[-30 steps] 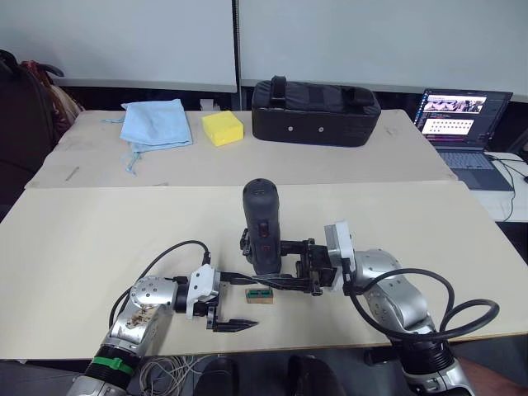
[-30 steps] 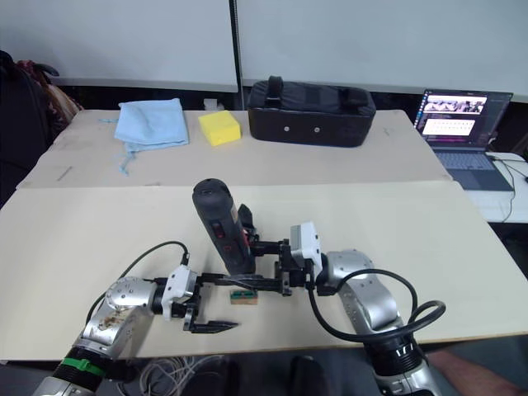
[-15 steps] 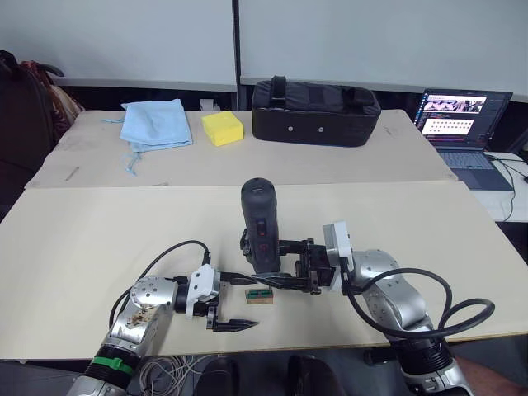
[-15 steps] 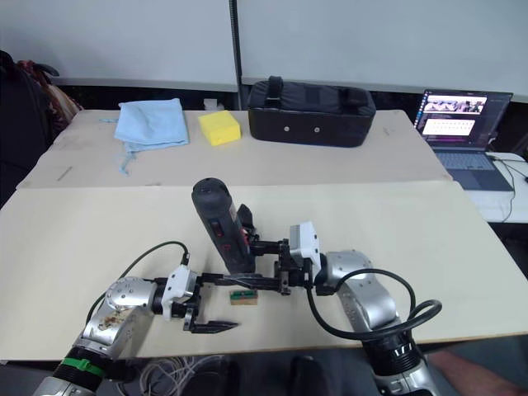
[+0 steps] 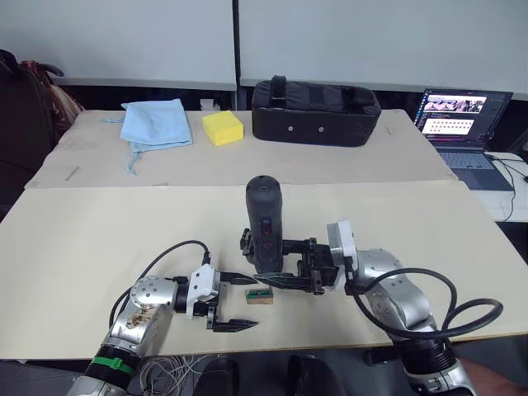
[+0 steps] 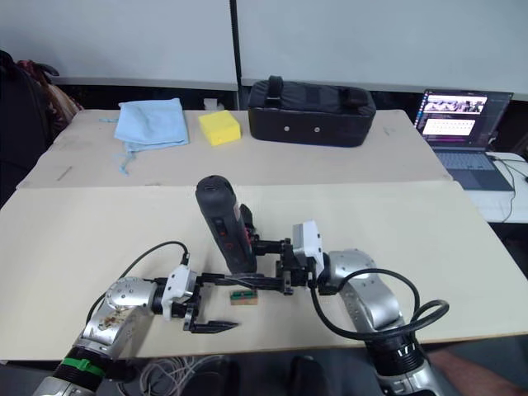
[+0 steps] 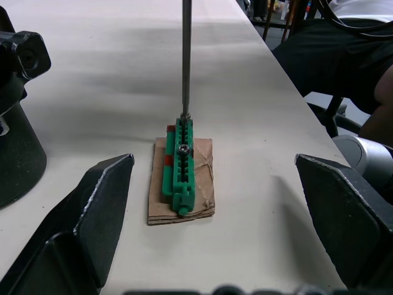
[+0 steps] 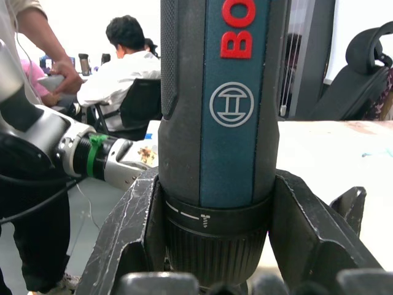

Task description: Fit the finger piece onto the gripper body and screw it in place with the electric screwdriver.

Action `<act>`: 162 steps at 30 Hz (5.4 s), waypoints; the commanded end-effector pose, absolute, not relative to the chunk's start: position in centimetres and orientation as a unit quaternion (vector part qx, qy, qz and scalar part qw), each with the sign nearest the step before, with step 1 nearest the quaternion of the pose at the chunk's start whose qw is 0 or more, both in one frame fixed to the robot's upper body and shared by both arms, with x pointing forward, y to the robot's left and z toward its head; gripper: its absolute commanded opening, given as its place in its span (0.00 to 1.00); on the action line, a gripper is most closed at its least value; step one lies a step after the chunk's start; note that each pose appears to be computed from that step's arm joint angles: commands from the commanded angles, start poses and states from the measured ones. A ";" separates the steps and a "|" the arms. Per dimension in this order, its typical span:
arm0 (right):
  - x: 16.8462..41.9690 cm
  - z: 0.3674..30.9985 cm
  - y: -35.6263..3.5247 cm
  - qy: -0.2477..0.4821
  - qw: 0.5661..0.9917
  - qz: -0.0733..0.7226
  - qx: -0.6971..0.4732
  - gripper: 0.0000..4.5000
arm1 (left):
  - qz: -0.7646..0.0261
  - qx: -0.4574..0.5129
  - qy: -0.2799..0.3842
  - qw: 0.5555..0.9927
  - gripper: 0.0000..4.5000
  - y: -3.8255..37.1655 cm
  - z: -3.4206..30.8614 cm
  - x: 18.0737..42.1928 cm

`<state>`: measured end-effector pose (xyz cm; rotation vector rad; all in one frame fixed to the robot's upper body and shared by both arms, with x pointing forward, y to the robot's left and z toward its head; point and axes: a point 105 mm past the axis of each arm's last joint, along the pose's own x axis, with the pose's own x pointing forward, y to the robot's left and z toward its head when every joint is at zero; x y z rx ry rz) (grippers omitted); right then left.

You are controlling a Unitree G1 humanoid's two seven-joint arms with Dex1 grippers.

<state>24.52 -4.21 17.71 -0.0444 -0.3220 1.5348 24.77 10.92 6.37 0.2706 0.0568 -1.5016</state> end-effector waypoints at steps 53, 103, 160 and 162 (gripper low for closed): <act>29.6 30.1 -2.3 -0.252 0.709 0.658 0.029 0.43 | -0.561 0.050 -0.025 0.826 1.00 16.8 14.1 28.9; 29.7 26.0 0.1 -0.215 0.701 0.680 0.012 0.43 | -0.571 0.064 -0.015 0.818 1.00 15.8 11.5 28.5; 29.9 24.7 -0.3 -0.206 0.712 0.671 0.017 0.43 | -0.574 0.061 -0.007 0.816 1.00 15.4 10.8 28.1; 30.0 24.7 -0.3 -0.206 0.713 0.670 0.016 0.43 | -0.569 0.067 -0.011 0.819 1.00 15.4 10.8 28.3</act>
